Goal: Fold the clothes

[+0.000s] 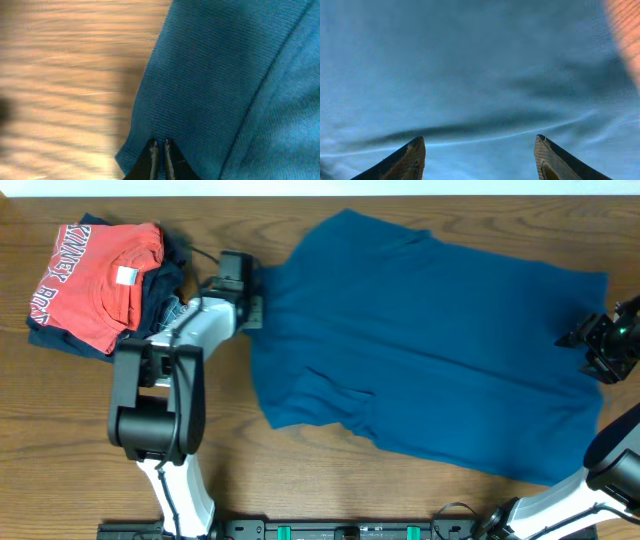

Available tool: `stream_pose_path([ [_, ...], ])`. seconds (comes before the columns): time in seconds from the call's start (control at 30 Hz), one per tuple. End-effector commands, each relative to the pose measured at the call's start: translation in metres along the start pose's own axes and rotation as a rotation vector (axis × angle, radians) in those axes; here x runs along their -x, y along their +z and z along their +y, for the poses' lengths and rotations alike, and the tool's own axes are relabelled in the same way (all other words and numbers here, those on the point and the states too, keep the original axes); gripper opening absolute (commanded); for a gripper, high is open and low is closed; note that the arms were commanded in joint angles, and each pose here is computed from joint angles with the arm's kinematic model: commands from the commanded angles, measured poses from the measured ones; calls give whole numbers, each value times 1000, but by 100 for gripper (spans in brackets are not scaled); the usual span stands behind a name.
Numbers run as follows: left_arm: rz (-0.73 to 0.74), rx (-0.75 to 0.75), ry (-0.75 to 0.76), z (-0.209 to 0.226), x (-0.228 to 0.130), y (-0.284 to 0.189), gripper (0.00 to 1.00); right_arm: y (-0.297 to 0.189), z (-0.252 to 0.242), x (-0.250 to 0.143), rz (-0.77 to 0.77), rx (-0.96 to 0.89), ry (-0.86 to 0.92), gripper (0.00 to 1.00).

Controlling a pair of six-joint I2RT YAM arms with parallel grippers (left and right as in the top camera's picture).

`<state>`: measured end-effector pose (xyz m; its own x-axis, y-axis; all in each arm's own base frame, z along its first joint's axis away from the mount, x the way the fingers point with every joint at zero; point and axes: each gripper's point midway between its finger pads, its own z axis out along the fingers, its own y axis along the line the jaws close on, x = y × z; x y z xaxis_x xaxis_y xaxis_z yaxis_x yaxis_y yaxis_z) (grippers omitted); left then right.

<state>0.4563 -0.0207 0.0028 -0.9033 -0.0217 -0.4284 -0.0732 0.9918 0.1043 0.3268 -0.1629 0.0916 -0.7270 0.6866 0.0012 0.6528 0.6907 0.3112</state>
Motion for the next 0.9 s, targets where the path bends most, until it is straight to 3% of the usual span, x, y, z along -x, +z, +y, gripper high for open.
stream_pose_path([
  [0.0, 38, 104, -60, 38, -7, 6, 6, 0, 1, -8, -2, -40, -41, 68],
  [0.1, 36, 109, -88, 47, -5, -5, 9, 14, -10, -21, 34, -99, -1, 68],
  [0.2, 13, 108, -98, 51, 2, -25, 38, 23, -49, -33, 37, -292, 134, 68],
  [0.33, -45, 48, -109, 47, 16, -64, 54, 39, -77, -48, 53, -373, 206, 64],
  [0.43, -88, -16, -115, 41, 25, -95, 57, 53, -88, -62, 76, -371, 242, 61],
  [0.6, -110, -148, -114, 24, 24, -134, 57, 68, -95, -52, -2, -338, 311, 25],
  [0.7, -79, -192, -109, 17, 15, -143, 57, 68, -96, -21, -130, -305, 328, 11],
  [0.87, -8, -192, -105, 17, -3, -141, 57, 58, -92, 34, -347, -238, 305, 6],
])
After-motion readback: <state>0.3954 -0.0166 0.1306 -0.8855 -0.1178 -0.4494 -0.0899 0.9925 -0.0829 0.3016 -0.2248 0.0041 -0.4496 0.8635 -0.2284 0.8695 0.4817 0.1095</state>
